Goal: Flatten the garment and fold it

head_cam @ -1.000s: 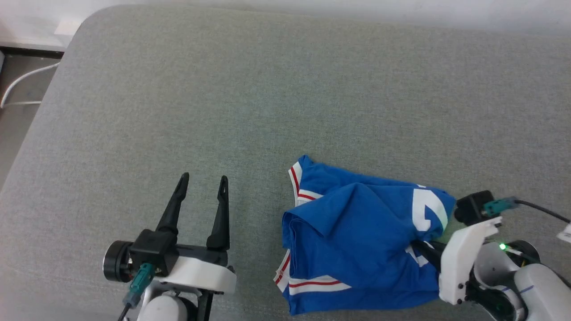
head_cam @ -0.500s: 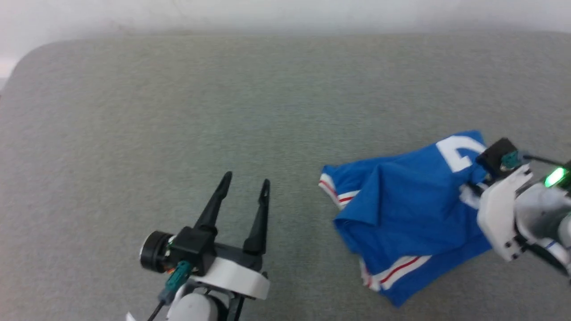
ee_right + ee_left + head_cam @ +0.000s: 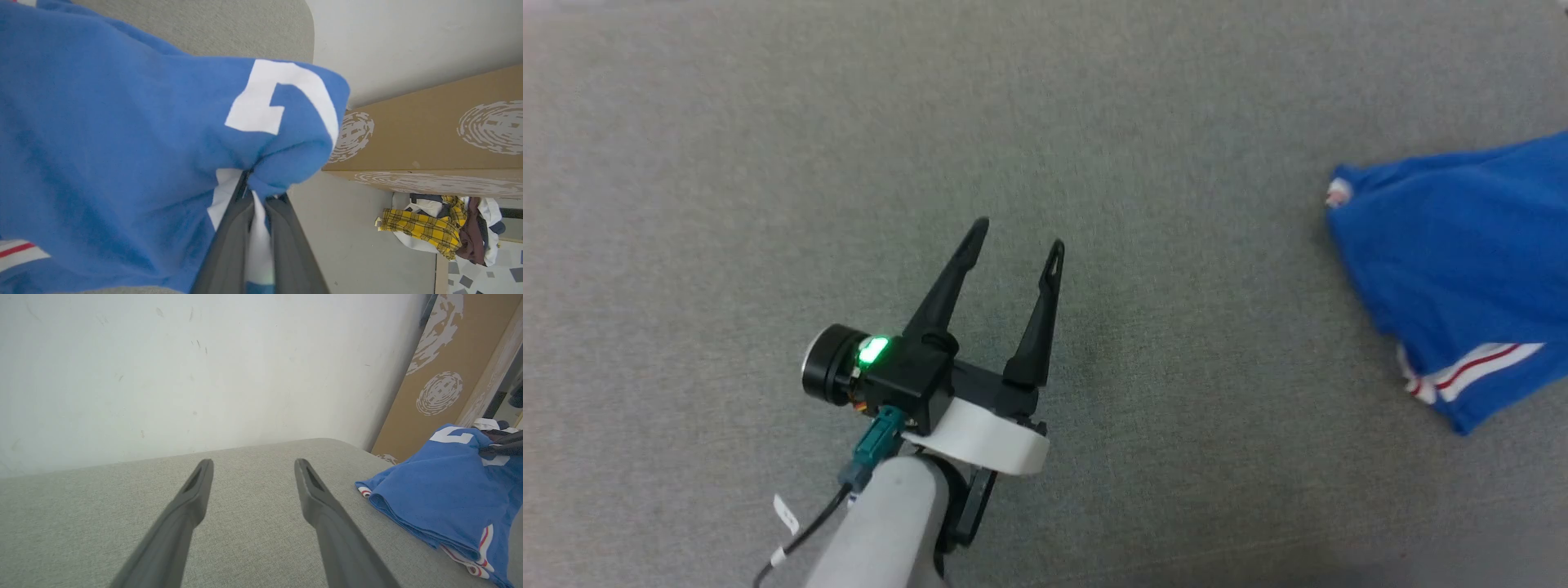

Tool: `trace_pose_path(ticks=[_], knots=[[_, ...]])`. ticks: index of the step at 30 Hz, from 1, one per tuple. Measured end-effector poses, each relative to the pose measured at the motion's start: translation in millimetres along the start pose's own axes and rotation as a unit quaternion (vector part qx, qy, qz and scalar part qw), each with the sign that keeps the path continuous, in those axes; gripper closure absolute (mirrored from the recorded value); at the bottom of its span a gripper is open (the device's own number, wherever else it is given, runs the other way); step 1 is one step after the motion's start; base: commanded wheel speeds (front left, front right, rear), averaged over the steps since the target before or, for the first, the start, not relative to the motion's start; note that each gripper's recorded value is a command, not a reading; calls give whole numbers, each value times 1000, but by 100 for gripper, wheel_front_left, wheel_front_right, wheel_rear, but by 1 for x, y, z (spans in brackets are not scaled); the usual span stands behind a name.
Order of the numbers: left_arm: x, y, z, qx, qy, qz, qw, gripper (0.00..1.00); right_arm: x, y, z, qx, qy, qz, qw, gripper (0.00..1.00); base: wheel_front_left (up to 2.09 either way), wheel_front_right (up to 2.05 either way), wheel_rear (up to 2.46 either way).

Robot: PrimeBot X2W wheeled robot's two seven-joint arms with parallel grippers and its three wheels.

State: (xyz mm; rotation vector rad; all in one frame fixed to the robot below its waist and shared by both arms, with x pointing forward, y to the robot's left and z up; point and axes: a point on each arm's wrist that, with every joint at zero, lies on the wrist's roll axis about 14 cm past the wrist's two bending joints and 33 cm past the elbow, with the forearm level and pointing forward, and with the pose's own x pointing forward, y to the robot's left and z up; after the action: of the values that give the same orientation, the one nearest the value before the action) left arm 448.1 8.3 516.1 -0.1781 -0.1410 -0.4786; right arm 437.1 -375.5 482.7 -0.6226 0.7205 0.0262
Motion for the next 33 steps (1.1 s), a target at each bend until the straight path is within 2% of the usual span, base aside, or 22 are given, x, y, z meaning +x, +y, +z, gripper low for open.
trace_pose_path(ticks=[4,10,15,16,17,18,26,30,33], knots=[[12,7,-22,-10,16,1,1000,0,19,-24,-33,27,31,-34,999,100,0,0,0],[16,22,-58,-24,48,13,998,0,44,-47,-79,38,79,-75,993,100,0,0,0],[11,37,-78,-25,70,34,997,0,64,-40,-105,38,116,-73,990,100,0,0,0],[9,41,-79,-24,73,38,996,0,68,-38,-105,40,116,-72,990,74,0,0,0],[8,44,-80,-22,74,42,996,0,72,-36,-105,44,114,-73,990,15,0,0,0],[6,46,-81,-20,76,46,996,0,76,-35,-104,45,111,-73,990,0,0,0,0],[-2,55,-62,-7,64,63,996,0,73,-38,-87,54,91,-79,991,0,0,0,0],[-15,55,-48,0,61,75,995,0,62,-46,-56,64,40,-86,993,0,0,0,0],[-28,57,-35,0,55,92,994,0,46,-54,-19,74,-30,-94,992,0,0,0,0]])
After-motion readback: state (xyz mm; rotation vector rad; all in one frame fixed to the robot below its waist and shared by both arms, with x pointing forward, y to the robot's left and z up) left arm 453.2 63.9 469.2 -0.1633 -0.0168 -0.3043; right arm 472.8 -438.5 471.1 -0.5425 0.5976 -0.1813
